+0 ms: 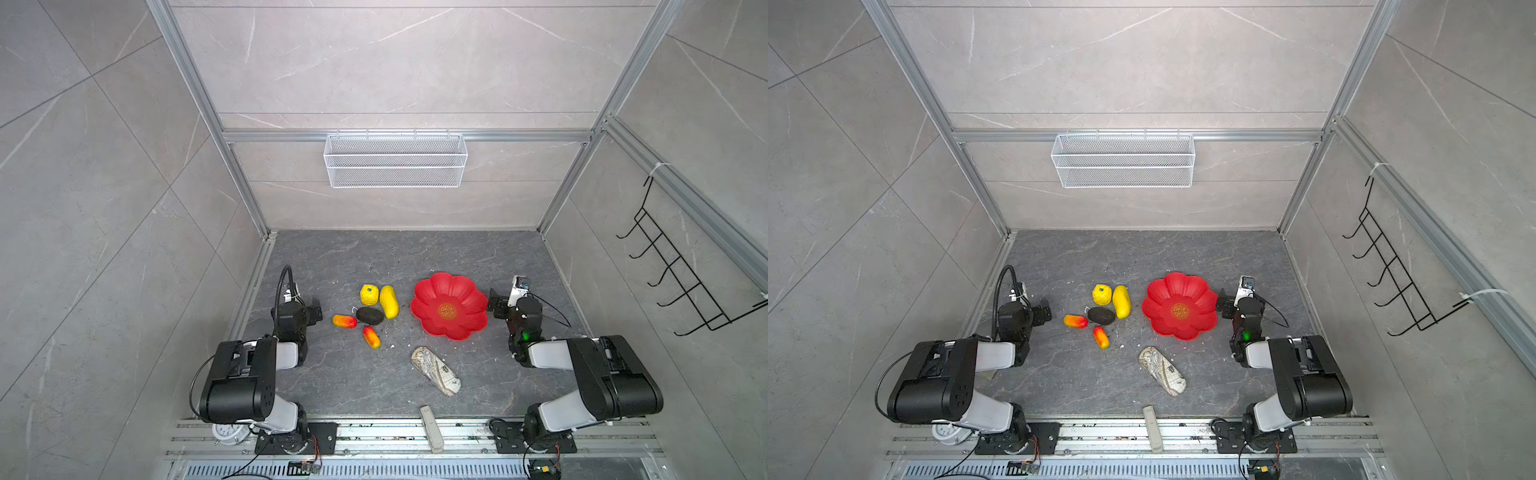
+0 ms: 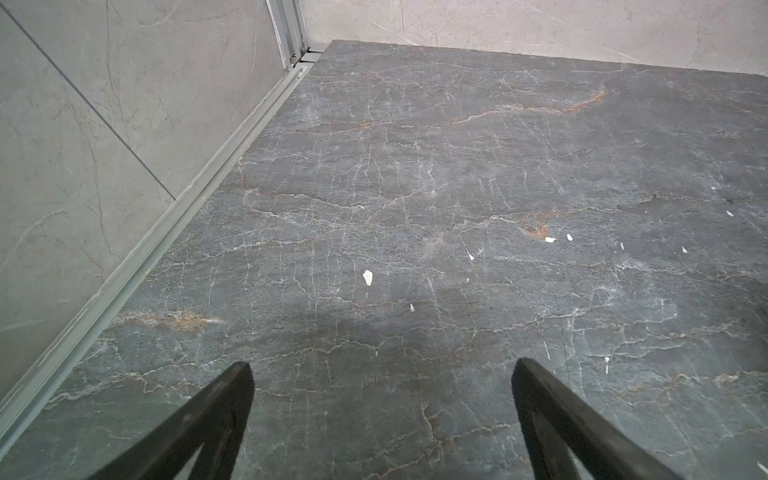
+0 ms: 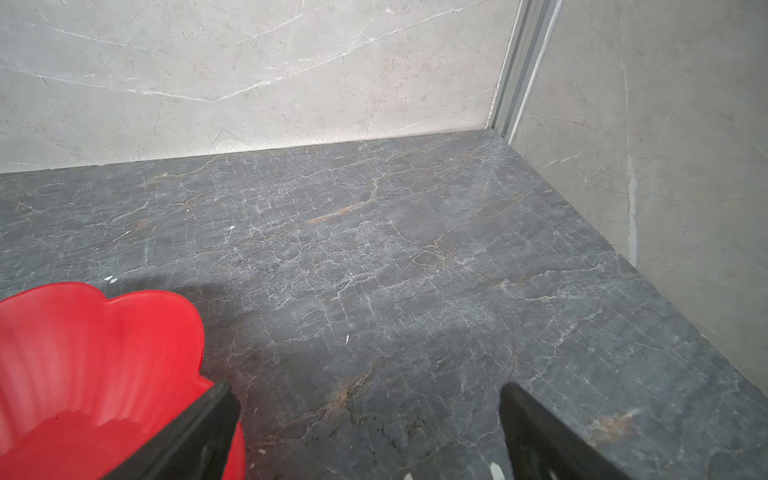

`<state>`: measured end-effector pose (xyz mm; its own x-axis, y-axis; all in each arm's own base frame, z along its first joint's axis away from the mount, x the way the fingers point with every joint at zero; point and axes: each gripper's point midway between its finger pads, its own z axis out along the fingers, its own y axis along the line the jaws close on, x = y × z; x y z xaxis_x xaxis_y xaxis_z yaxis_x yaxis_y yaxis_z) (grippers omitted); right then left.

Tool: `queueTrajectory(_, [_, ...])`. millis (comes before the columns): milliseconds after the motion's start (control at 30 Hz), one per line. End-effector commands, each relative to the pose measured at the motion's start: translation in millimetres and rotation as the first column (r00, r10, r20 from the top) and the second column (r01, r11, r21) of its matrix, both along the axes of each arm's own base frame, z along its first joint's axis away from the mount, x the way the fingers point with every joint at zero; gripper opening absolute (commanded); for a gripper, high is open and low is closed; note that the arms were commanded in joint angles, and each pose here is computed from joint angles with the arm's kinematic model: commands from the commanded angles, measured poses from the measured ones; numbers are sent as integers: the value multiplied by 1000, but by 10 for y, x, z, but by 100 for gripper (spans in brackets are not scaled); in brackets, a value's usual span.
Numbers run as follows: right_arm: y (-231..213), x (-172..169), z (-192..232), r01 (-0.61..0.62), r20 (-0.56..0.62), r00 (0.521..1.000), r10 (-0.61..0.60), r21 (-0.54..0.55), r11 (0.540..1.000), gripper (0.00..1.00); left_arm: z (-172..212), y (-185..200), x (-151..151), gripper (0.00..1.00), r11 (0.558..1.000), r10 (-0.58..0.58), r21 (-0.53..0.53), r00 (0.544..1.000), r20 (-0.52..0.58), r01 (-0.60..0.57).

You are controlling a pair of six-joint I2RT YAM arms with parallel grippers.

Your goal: Place and organize the fake fruits in the fruit bowl

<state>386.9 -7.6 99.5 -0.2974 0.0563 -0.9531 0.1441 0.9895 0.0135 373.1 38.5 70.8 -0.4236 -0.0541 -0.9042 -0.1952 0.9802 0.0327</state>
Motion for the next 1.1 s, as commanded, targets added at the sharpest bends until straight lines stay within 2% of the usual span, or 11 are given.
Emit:
queueTrajectory(0, [-12, -10, -5, 9, 5, 1000, -9, -15, 1000, 100, 166, -8, 93, 100, 1000, -13, 8, 998, 61, 13])
queueTrajectory(867, [-17, -12, -15, 10, 1, 1000, -10, -15, 1000, 100, 168, -7, 93, 100, 1000, -13, 8, 998, 62, 13])
queueTrajectory(933, [-62, -7, 122, 41, 23, 999, -41, -21, 999, 100, 283, 38, 93, 100, 999, 20, 28, 996, 89, -23])
queueTrajectory(1000, [-109, -53, 406, 77, 5, 997, -77, -31, 997, 100, 454, -1, 78, 100, 999, 22, 32, 999, 27, -23])
queueTrajectory(1067, [-90, -109, 858, 75, 79, 994, -74, -8, 997, 100, 725, -27, 37, 100, 999, 50, -8, 999, -7, -50])
